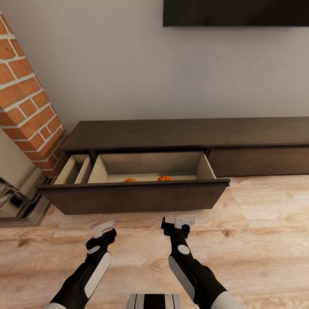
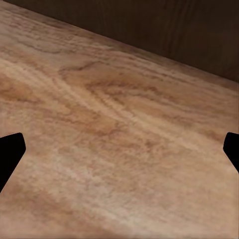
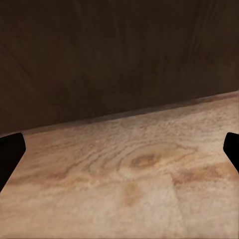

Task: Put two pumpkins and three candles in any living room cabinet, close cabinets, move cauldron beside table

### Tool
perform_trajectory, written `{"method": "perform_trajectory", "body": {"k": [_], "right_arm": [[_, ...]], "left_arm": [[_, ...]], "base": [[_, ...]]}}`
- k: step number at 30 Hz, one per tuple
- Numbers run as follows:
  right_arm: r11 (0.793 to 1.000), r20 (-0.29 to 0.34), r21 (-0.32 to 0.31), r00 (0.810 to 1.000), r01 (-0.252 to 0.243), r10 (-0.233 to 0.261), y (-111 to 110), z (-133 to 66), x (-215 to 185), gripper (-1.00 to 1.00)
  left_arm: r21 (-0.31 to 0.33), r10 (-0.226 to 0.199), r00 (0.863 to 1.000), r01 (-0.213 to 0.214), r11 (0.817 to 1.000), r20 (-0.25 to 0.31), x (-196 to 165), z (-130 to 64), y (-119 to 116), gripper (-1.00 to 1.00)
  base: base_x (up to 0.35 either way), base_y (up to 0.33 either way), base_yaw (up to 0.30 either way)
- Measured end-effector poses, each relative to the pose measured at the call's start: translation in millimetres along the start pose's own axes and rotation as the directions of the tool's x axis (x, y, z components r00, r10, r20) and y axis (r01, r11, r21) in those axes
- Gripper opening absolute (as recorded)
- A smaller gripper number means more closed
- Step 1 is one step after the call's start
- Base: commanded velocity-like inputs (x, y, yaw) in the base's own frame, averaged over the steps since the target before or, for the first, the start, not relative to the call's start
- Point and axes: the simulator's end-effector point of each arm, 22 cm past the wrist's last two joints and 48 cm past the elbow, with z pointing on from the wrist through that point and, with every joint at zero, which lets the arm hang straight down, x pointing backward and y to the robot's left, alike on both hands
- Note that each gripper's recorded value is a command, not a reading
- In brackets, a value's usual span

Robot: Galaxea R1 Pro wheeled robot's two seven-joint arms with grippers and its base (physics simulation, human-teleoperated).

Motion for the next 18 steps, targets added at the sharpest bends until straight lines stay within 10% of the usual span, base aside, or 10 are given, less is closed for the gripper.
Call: {"method": "perform_trajectory", "body": {"k": [18], "right_arm": [[0.999, 0.085, -0.029, 0.996, -0.016, 0.018, -0.1, 0.3, -9.1, 1.0]], "left_arm": [[-0.009, -0.031, 0.997, 0.031, 0.999, 0.067, -12.7, 0.7, 9.4, 1.0]], "base": [[0.045, 0.0, 0.0]]}}
